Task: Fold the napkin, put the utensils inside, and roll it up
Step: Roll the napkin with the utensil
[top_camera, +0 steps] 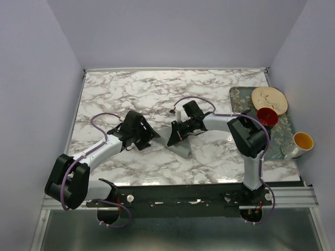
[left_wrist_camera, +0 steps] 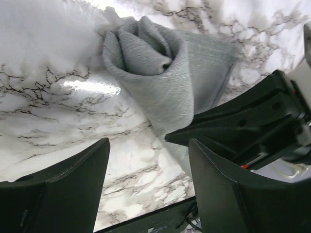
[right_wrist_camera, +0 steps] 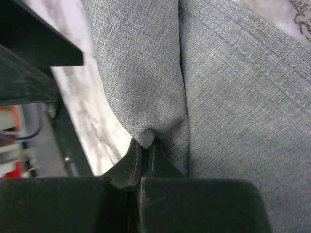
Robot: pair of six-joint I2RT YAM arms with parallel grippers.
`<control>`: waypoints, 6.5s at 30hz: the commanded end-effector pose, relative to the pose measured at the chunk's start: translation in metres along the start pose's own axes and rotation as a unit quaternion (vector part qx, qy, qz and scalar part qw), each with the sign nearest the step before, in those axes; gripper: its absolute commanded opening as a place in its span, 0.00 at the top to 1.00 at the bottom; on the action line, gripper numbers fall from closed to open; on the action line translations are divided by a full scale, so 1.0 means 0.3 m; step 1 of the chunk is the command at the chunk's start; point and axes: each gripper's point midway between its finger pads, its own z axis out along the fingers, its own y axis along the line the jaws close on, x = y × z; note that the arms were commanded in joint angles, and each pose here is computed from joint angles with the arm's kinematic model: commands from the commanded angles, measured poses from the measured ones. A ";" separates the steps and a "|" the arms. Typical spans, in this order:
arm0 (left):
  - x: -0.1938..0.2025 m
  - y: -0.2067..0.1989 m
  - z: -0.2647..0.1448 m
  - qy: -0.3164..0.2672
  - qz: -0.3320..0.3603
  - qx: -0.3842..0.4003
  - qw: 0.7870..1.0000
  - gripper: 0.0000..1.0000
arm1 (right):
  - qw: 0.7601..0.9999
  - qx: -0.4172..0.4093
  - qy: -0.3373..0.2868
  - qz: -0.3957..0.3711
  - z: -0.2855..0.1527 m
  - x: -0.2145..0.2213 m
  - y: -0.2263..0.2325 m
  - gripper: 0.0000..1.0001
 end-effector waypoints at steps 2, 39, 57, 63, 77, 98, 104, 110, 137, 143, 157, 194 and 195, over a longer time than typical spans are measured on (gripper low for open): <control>0.048 0.012 0.033 0.032 0.015 -0.018 0.999 0.25 | 0.982 -0.112 0.078 0.128 0.013 0.141 -0.017 0.99; 0.058 0.041 0.202 0.042 0.000 -0.042 0.998 0.62 | 0.965 0.231 0.053 -0.108 -0.189 -0.023 0.021 0.49; 0.064 -0.024 0.175 0.056 -0.031 -0.020 0.998 0.65 | 0.940 0.310 0.027 -0.139 -0.013 0.047 0.027 0.52; 0.067 -0.029 0.164 0.058 -0.033 -0.016 0.998 0.66 | 0.939 0.317 0.032 -0.128 0.007 0.067 0.002 0.60; 0.031 -0.084 0.111 0.039 0.003 0.006 0.999 0.43 | 0.935 0.339 0.038 -0.102 0.042 0.092 -0.125 0.83; 0.017 -0.106 0.056 0.029 0.078 0.019 0.996 0.27 | 0.977 -0.140 0.045 0.153 -0.017 0.076 -0.062 0.88; 0.051 -0.068 0.193 0.054 0.077 -0.010 0.996 0.27 | 0.974 -0.149 0.053 0.160 -0.017 0.065 -0.076 0.81; 0.050 0.016 0.240 0.048 0.059 -0.052 0.996 0.38 | 0.993 -0.043 0.050 0.097 -0.086 0.008 -0.086 0.66; 0.054 -0.053 0.189 0.049 0.029 -0.012 0.998 0.61 | 0.923 0.352 0.042 -0.152 -0.080 0.023 -0.066 0.47; 0.057 -0.095 0.176 0.058 0.031 0.005 0.998 0.59 | 0.899 0.394 0.058 -0.179 -0.045 0.058 -0.142 0.45; -0.040 -0.087 0.065 0.008 0.073 0.008 0.997 0.37 | 0.924 0.336 0.066 -0.169 0.005 0.027 -0.109 0.87; -0.022 0.068 0.161 0.024 0.050 -0.062 0.997 0.28 | 0.992 0.119 0.033 -0.022 -0.147 -0.076 -0.003 0.60; -0.023 0.075 0.163 0.025 0.047 -0.063 0.997 0.31 | 0.989 0.139 0.022 -0.045 -0.171 -0.083 0.023 0.59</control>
